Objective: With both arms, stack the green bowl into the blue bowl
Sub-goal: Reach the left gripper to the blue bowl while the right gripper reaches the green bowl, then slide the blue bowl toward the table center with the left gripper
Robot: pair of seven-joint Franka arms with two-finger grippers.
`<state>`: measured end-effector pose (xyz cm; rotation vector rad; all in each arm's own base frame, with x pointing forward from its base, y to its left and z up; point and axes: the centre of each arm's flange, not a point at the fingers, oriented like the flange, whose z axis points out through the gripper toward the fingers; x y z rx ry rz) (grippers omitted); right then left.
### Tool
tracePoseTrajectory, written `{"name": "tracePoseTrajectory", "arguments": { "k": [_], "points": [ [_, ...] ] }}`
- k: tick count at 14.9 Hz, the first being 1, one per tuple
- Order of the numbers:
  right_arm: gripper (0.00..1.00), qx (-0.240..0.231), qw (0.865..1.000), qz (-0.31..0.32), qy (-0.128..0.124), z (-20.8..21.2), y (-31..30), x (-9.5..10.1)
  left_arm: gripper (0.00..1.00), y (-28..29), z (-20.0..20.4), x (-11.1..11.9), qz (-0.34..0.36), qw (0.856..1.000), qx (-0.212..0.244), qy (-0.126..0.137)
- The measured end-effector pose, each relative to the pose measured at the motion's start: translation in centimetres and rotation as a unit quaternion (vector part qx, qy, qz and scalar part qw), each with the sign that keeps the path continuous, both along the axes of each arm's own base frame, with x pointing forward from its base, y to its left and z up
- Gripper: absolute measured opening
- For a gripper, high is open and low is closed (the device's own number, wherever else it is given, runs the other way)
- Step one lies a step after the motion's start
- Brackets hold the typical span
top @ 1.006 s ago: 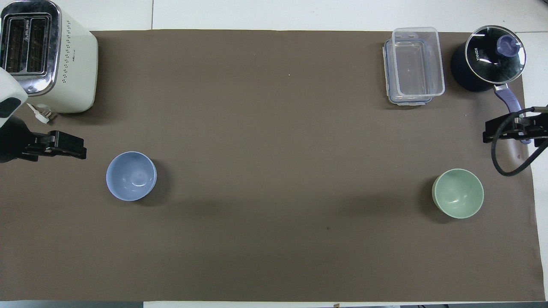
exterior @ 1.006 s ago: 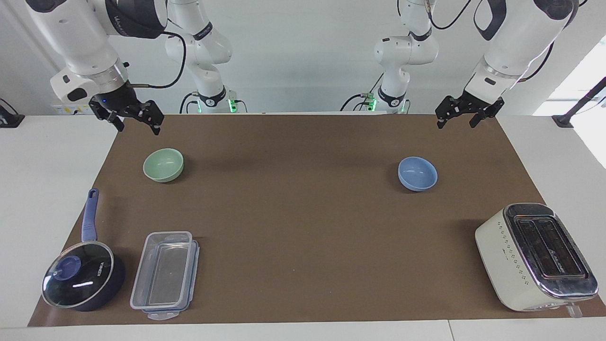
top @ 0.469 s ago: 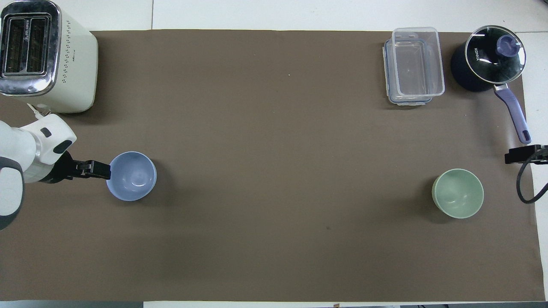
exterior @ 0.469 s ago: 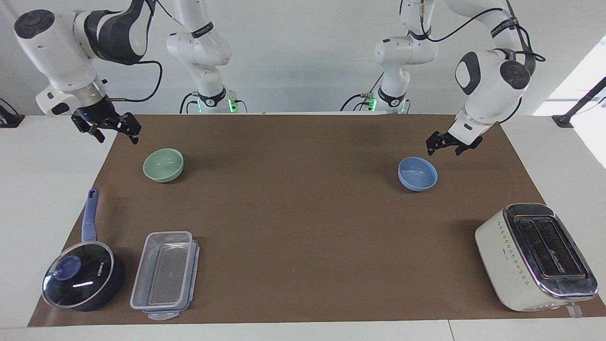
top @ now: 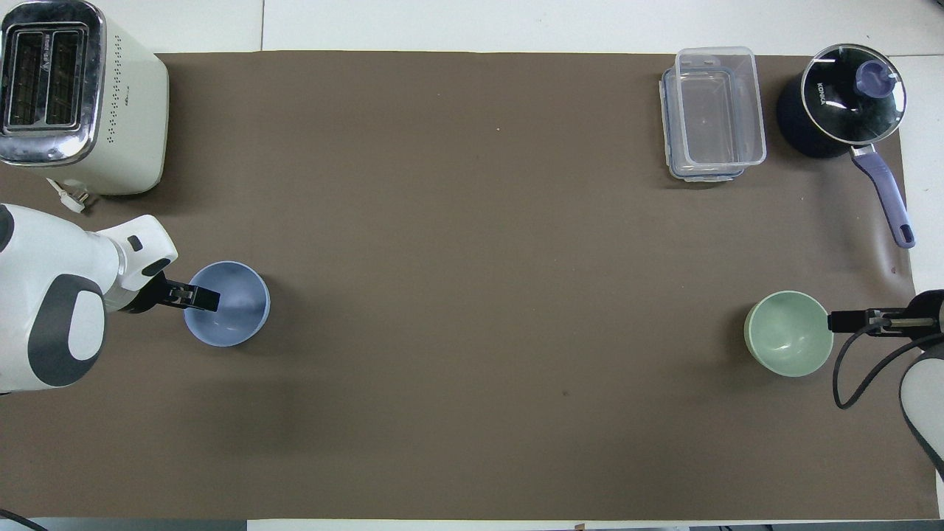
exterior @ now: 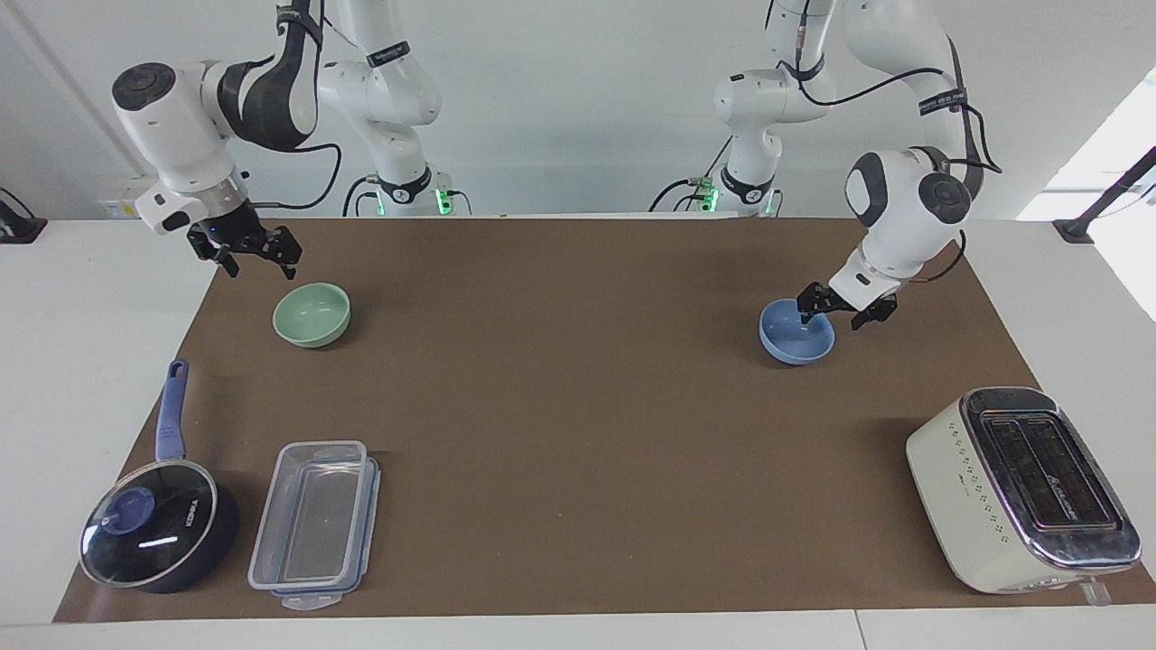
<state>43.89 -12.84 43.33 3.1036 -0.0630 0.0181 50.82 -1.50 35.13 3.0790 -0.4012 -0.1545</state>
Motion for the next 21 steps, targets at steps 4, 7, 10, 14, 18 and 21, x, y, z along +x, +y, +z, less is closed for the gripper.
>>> {"name": "tracePoseTrajectory", "arguments": {
  "k": [4, 7, 10, 14, 18, 21],
  "points": [
    [0.99, -0.001, 1.0, 0.021, -0.004, -3.8, -1.9, -0.6, 0.95, 0.0, -1.5, 0.2, -0.024, 1.0, -0.003, 0.002],
    [0.97, -0.002, 1.0, 0.023, -0.01, -6.0, -2.6, -0.4, 0.89, -0.1, -2.5, 0.2, -0.036, 0.999, -0.004, 0.0],
    [0.95, -0.001, 1.0, 0.024, -0.009, -8.2, -2.7, -0.1, 0.58, -0.1, -2.7, 0.1, -0.044, 0.999, -0.005, 0.0],
    [0.89, 0.004, 1.0, 0.021, 0.005, -10.2, -2.9, -0.4, 0.11, 0.0, -2.6, 0.3, -0.045, 0.999, -0.006, -0.004],
    [0.58, 0.006, 1.0, 0.02, 0.009, -10.8, -2.9, -0.8, 0.07, -0.5, -0.4, 1.9, -0.024, 1.0, -0.008, 0.001],
    [0.25, 0.023, 1.0, 0.001, 0.002, -10.8, -2.9, -0.8, 0.06, -5.8, 3.5, 4.3, 0.025, 0.999, -0.018, 0.022]
  ]
}}
